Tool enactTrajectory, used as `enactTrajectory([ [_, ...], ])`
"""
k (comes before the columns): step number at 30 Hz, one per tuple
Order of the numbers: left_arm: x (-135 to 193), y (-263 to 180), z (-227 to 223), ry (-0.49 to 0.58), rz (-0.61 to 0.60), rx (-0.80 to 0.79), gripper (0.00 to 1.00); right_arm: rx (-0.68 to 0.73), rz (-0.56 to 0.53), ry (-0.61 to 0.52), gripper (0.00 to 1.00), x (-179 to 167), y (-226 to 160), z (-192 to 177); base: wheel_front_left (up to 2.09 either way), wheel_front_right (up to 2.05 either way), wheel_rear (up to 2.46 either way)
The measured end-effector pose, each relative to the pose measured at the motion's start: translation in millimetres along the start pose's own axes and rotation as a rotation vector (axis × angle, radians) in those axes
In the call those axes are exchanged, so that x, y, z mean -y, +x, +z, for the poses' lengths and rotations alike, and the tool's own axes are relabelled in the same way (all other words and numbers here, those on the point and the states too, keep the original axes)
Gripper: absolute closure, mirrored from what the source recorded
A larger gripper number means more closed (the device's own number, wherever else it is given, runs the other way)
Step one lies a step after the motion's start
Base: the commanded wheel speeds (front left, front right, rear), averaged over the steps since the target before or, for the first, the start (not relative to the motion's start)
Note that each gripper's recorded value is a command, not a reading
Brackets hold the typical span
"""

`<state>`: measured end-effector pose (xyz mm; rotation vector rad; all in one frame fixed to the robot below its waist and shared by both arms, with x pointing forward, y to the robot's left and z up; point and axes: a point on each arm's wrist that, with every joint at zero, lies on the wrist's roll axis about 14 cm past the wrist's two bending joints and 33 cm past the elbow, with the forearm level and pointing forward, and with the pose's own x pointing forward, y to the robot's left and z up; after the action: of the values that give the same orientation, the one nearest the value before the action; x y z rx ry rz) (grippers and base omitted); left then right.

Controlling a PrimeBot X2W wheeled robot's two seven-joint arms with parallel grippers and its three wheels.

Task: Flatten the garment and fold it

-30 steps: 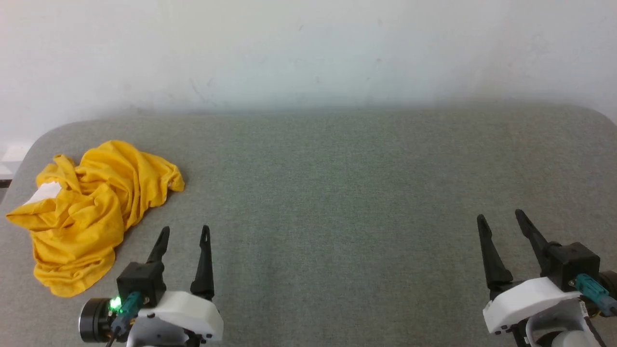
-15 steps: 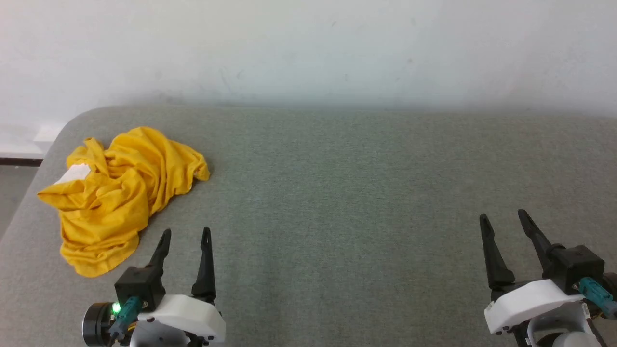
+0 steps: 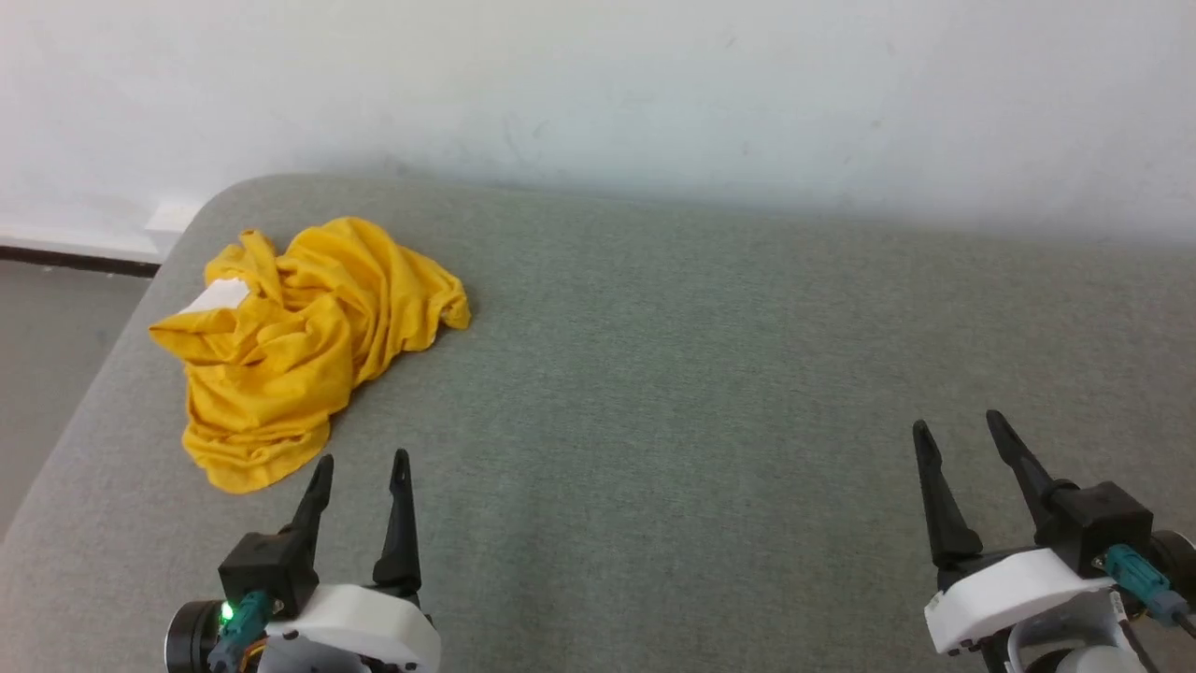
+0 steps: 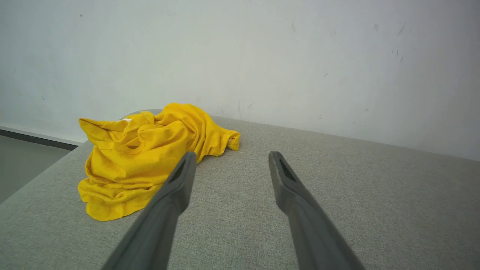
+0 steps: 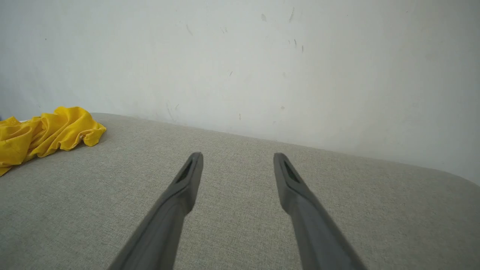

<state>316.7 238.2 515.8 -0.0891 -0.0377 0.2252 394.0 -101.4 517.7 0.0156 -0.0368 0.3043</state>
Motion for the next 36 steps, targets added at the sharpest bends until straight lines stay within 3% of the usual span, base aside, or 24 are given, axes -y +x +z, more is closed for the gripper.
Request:
enactTrajectory([
  [36,-77,-68,4,-0.094,0.287,0.064,0.00,0.011,0.327,0.026,0.00,-109,30,-11,0.00,0.00,0.00],
])
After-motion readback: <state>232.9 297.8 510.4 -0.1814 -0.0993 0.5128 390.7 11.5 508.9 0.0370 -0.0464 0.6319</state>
